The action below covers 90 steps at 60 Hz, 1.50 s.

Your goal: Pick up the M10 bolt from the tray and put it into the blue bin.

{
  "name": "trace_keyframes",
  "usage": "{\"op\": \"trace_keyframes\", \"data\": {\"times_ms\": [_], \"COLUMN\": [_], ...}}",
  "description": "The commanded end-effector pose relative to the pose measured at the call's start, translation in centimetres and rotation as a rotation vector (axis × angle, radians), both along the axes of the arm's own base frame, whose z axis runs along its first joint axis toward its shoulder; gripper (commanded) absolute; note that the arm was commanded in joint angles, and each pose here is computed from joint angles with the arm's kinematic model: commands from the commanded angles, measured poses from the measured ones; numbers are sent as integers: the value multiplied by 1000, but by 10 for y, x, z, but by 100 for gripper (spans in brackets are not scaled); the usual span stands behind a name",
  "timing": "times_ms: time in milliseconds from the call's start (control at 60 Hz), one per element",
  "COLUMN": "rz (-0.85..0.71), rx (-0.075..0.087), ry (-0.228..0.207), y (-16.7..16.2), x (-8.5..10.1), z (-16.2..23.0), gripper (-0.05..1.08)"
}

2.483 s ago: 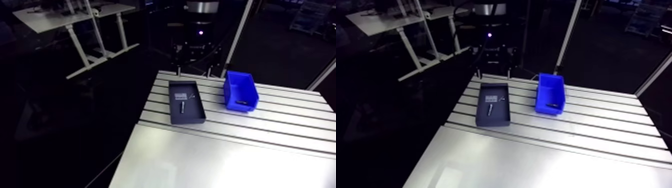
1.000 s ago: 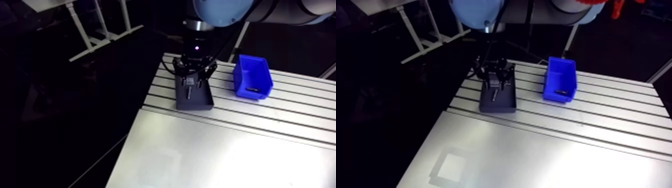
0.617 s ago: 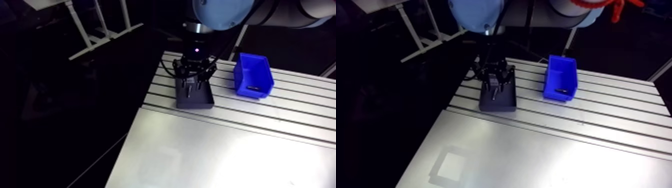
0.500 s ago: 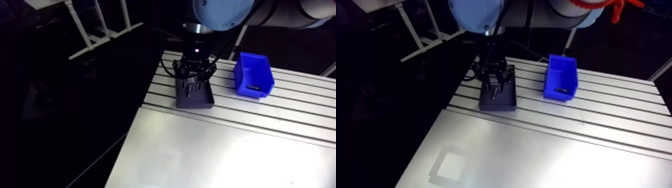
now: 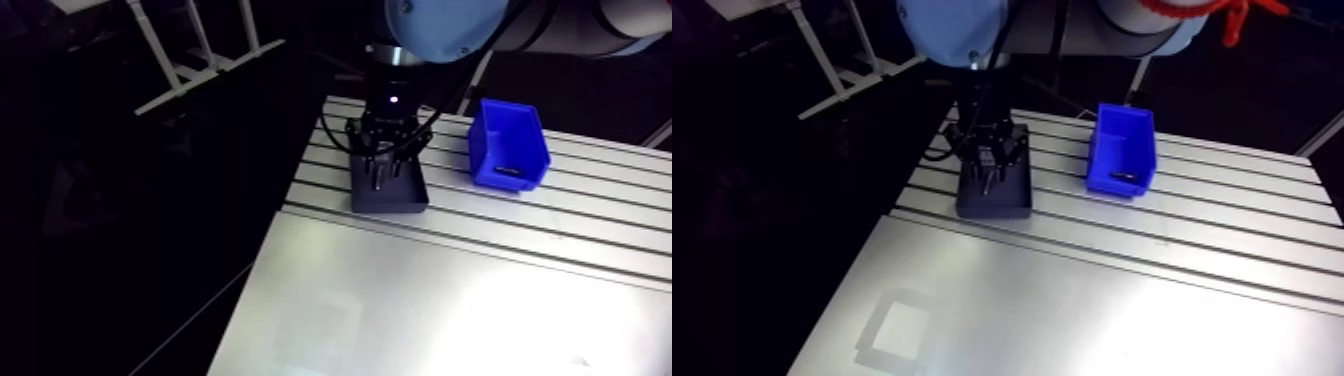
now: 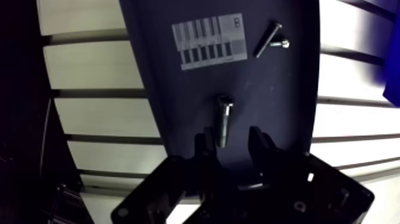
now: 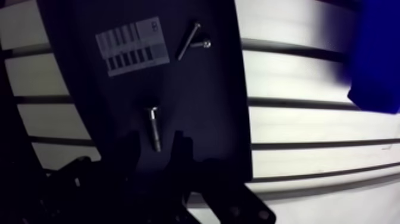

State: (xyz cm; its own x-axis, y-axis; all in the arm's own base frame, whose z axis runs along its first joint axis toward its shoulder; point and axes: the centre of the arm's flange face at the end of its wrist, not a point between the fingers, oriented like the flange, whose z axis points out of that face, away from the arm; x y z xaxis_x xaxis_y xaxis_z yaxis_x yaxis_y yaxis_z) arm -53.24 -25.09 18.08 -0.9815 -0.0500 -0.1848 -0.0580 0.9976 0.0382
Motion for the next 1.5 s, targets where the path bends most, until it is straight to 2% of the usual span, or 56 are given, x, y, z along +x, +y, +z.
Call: {"op": "trace_keyframes", "data": {"times_ms": [17, 417, 1100, 1500], "rz": [1, -1, -3, -1], "rx": [0, -2, 0, 0], "ry": [-3, -7, -16, -17], "y": [0, 1, 1, 1], "x": [-1, 0, -1, 0], "z": [-3, -5, -10, -11], "gripper": [57, 62, 63, 68]}}
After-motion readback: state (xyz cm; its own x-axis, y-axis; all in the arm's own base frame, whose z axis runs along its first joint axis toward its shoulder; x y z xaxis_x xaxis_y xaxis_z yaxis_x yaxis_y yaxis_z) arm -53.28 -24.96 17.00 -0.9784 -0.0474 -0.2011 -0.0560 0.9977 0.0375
